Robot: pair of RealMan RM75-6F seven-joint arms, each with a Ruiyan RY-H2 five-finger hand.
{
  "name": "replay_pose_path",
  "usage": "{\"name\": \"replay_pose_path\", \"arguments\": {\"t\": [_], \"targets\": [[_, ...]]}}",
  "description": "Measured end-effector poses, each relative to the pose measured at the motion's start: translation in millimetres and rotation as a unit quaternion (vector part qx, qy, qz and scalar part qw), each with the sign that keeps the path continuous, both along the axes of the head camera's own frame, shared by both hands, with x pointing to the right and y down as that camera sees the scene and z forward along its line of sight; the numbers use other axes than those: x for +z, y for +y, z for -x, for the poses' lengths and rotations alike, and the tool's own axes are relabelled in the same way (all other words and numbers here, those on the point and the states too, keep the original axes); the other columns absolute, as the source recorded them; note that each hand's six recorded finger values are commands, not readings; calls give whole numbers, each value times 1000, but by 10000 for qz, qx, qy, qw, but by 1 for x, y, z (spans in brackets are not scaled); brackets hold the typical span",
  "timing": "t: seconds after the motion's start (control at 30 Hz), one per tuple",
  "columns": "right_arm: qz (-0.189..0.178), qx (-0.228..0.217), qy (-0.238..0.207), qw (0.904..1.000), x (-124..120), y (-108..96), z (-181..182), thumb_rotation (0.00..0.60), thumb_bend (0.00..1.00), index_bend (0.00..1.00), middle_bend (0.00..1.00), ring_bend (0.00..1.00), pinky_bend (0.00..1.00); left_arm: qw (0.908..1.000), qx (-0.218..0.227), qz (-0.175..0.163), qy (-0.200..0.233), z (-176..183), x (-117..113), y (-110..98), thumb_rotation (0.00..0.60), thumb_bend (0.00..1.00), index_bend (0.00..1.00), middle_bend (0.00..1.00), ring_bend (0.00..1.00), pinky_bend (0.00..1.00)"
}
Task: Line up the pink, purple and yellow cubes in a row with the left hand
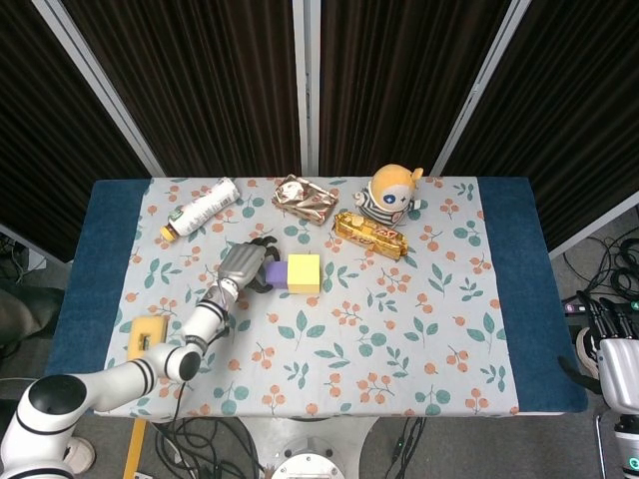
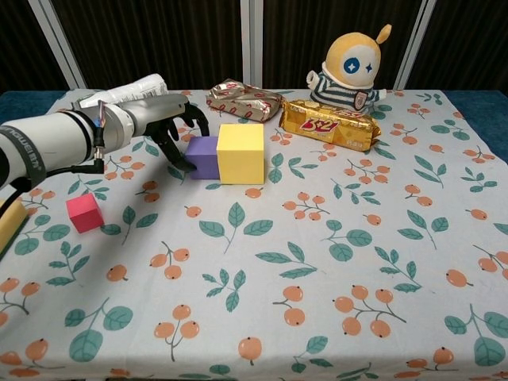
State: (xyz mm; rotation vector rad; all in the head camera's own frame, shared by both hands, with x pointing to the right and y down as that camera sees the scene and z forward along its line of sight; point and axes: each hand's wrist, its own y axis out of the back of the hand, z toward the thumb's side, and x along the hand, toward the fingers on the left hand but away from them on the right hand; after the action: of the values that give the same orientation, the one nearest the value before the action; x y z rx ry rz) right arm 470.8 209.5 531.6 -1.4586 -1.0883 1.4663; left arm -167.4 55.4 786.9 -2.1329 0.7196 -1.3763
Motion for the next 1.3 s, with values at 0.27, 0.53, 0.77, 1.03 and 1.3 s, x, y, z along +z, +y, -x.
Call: {"name": "replay_pose_path", "arguments": {"t": [0.27, 0.53, 0.77, 1.03, 1.3], "targets": [[-13, 8, 1, 10000, -1, 0, -1, 600, 92, 11, 163, 109, 227, 10000, 39, -14, 13, -2, -1, 2, 600, 270, 360, 234, 185, 304], [-26, -7, -8, 10000, -1, 0, 0, 600, 92, 11, 163, 109, 227, 9999, 116, -37, 16, -2, -4, 5, 600, 269, 276, 193, 169, 303], [-56, -42, -19, 10000, -3, -1, 1, 600, 93, 11, 163, 109, 227, 9997, 183, -143, 6, 11, -17, 3, 600, 267, 252, 168, 154, 294], [-64, -119, -76, 9999, -1, -3, 5, 600, 93, 11, 163, 109, 227, 9990, 60, -369, -263, 53, -29, 1, 600, 263, 248, 166, 152, 289], [-109, -122, -72, 9998, -5, 0, 5, 600, 93, 11, 163, 109, 227, 9975, 143, -501, -486, 52, -16, 2, 600, 166, 229, 155, 147, 285]]}}
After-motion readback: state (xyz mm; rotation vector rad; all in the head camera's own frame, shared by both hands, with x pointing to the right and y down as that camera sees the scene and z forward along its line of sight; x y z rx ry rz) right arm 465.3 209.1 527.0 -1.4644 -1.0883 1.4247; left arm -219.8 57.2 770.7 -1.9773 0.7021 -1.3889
